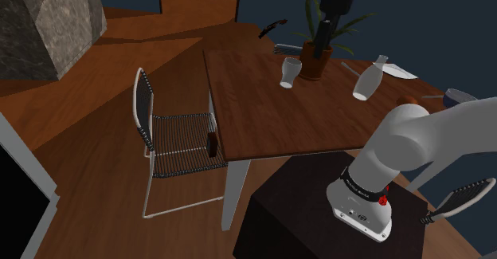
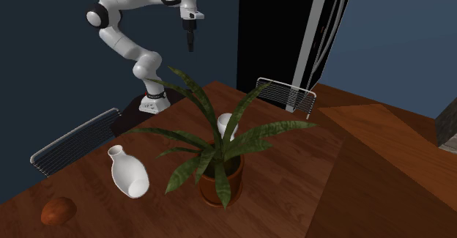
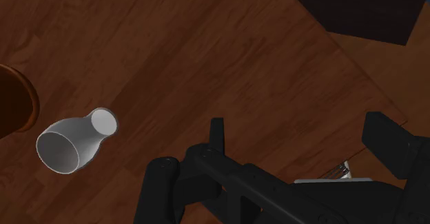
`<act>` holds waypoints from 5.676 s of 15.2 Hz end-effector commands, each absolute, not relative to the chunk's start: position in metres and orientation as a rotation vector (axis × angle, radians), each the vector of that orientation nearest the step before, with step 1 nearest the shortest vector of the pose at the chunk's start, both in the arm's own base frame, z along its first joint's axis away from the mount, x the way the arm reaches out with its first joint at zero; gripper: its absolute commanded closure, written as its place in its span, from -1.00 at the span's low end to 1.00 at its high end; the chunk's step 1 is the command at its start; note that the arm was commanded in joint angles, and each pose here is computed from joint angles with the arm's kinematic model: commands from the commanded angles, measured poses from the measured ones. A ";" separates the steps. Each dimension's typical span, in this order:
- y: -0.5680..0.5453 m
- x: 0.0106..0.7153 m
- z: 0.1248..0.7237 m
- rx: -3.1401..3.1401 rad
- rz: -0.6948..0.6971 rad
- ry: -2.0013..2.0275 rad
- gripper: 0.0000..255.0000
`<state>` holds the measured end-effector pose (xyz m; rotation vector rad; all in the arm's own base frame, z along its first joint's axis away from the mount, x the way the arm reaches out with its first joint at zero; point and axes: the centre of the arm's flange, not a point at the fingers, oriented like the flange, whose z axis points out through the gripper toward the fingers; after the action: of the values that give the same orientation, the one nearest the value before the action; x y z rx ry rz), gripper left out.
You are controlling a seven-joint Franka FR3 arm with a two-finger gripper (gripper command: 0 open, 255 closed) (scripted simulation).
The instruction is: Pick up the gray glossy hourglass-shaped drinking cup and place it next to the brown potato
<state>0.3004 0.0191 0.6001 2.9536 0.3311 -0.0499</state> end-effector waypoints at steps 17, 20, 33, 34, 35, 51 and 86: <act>-0.146 0.410 0.525 2.945 -0.083 0.388 -1.00; -0.177 0.432 0.510 2.943 -0.089 0.399 -1.00; -0.307 0.525 0.447 2.935 -0.116 0.445 -1.00; -0.317 0.532 0.442 2.934 -0.118 0.449 -1.00; -0.327 0.539 0.437 2.934 -0.120 0.452 -1.00; -0.386 0.575 0.372 2.930 -0.130 0.471 -1.00; -0.386 0.575 0.478 2.930 -0.130 0.471 1.00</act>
<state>0.5752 -0.3856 0.4725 2.9304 0.4709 -0.1303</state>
